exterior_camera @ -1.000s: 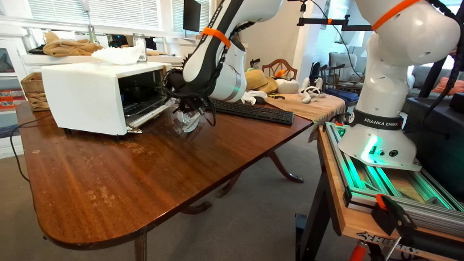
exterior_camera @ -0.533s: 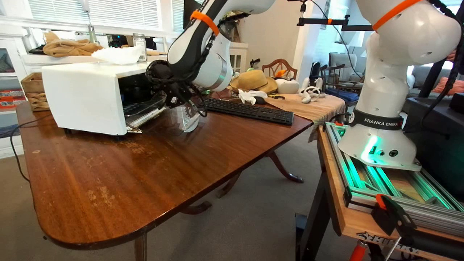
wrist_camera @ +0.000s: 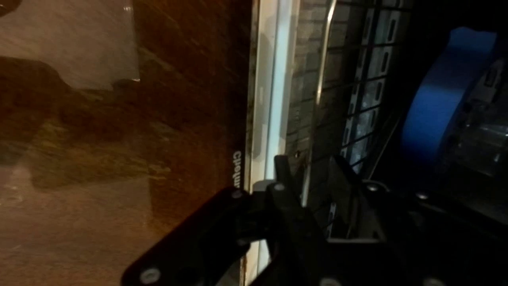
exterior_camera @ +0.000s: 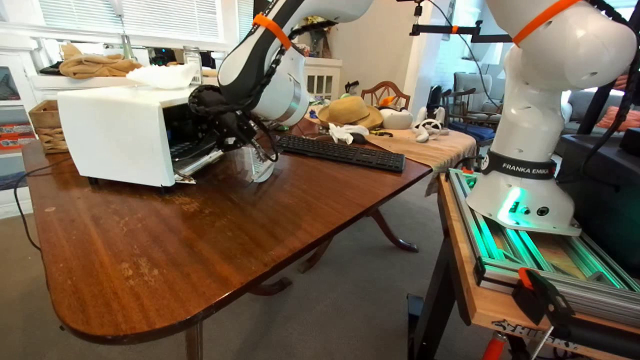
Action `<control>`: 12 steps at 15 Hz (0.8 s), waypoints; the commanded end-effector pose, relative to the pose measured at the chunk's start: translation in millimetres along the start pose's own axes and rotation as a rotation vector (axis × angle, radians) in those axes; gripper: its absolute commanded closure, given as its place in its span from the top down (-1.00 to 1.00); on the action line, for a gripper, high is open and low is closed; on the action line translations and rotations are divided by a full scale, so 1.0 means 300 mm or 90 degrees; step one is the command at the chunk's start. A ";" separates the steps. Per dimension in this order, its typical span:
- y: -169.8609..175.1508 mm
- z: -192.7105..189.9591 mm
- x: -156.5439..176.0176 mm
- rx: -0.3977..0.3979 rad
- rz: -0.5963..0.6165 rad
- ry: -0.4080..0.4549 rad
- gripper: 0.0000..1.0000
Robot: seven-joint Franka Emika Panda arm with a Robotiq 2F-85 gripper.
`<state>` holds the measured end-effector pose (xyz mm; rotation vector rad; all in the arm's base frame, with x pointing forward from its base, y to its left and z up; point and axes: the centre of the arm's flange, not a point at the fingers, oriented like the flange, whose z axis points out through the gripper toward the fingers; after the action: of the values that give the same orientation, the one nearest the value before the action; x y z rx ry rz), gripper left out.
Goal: Open the oven then pull out the tray
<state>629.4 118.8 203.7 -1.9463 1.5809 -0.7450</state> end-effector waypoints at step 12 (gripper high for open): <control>-0.039 0.118 -0.005 0.000 -0.029 0.003 -0.86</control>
<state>653.7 115.0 194.4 -1.9648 1.5414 -0.7867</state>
